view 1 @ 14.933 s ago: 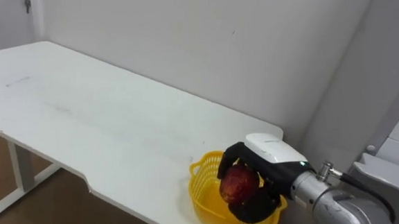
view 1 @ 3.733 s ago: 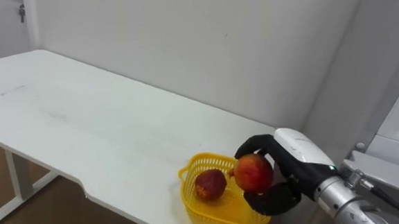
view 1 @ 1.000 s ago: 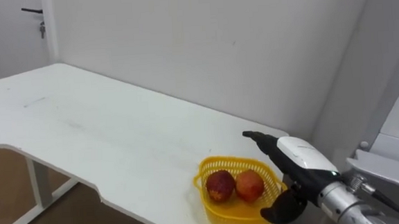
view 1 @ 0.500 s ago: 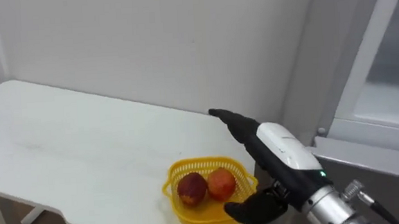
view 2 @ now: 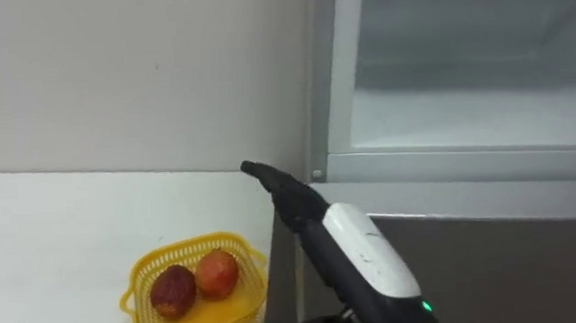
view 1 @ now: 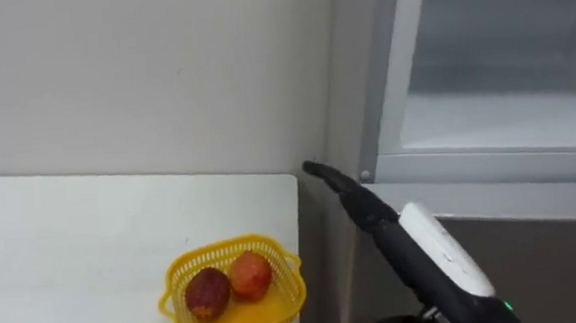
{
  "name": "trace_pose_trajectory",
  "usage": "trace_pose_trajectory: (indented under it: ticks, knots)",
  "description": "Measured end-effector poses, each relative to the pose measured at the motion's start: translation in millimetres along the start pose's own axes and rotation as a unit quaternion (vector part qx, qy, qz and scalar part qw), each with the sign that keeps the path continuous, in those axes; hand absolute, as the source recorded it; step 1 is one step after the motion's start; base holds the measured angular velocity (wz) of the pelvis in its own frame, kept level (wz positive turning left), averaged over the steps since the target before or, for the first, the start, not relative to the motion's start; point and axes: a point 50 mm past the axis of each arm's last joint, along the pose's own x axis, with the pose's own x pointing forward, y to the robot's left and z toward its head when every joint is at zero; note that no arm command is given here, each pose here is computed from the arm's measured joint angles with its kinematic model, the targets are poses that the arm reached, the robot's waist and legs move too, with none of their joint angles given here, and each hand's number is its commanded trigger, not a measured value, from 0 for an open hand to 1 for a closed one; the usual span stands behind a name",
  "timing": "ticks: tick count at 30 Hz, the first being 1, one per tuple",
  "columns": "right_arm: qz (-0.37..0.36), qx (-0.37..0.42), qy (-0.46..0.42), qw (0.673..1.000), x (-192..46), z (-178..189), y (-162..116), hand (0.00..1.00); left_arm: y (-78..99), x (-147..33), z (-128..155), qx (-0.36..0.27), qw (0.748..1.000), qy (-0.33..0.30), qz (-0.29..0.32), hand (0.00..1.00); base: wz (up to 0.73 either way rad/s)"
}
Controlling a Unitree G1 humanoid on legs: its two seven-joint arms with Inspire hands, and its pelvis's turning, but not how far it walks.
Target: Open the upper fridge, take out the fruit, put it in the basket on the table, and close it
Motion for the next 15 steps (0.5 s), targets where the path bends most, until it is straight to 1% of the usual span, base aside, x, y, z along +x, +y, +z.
trace_pose_trajectory:
  ticks: [4, 9, 11, 12, 15]
  knots:
    - [-0.027, -0.012, 0.016, 0.999, -14.6, -5.6, -6.0, 0.00, -7.2, -1.3, -9.0, -0.009, 1.000, 0.009, -0.007, 0.00, -0.17]
    - [-0.045, -0.022, 0.039, 0.998, -39.3, -11.0, -0.1, 0.00, -7.1, -1.5, -9.3, -0.017, 1.000, 0.003, 0.004, 0.00, -0.03]
    - [-0.047, -0.037, 0.065, 0.996, -51.3, -17.7, 2.6, 0.00, -7.2, -1.5, -9.3, -0.019, 1.000, 0.003, 0.011, 0.00, -0.09]
    - [-0.047, -0.041, 0.073, 0.995, -53.6, -20.1, 3.0, 0.00, -7.3, -1.7, -10.3, -0.020, 1.000, 0.004, 0.012, 0.00, -0.07]
    - [-0.048, -0.047, 0.156, 0.985, -75.1, -46.1, 9.9, 0.00, -6.5, -1.8, -10.8, -0.024, 0.999, 0.004, 0.022, 0.00, -0.04]
